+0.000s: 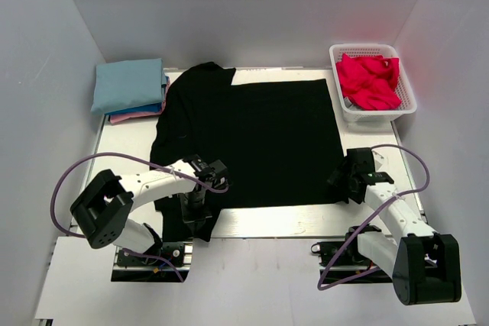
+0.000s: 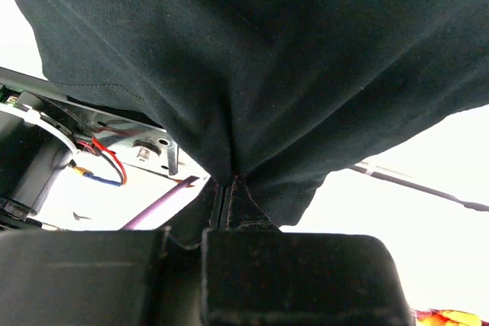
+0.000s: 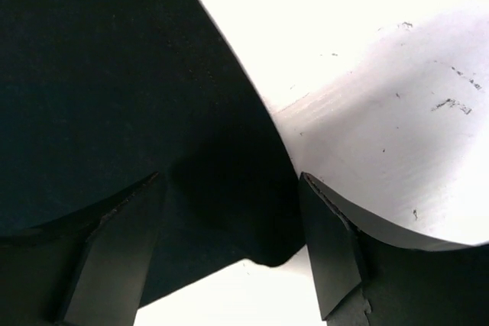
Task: Fold and stack the t-shirts
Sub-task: Grap the side of the flattened tshirt closest away from the robot with both arms
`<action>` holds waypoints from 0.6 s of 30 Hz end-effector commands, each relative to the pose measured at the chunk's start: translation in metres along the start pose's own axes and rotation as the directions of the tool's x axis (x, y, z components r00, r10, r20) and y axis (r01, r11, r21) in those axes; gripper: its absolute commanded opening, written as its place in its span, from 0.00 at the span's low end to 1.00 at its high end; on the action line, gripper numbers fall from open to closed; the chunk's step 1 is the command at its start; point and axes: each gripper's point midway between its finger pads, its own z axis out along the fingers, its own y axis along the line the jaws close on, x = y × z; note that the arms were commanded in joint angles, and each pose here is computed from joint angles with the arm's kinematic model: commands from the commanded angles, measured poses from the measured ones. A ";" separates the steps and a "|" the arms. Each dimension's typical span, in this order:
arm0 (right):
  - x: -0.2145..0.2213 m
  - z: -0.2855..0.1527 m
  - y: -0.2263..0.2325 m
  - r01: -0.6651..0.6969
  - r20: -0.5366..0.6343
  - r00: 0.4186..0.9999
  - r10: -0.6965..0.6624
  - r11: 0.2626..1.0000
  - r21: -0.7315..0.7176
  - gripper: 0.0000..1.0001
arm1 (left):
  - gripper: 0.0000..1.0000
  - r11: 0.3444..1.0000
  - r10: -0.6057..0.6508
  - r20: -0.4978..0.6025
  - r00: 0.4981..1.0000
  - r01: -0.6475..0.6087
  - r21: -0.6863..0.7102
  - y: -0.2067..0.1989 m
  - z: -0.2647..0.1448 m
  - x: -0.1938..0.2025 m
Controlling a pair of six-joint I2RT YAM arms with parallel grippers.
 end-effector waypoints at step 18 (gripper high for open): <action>0.008 -0.002 0.007 -0.014 -0.031 0.999 0.012 0.999 -0.049 0.18 | 0.00 0.997 -0.060 0.250 0.966 0.069 -0.025 -0.001 -0.052 -0.052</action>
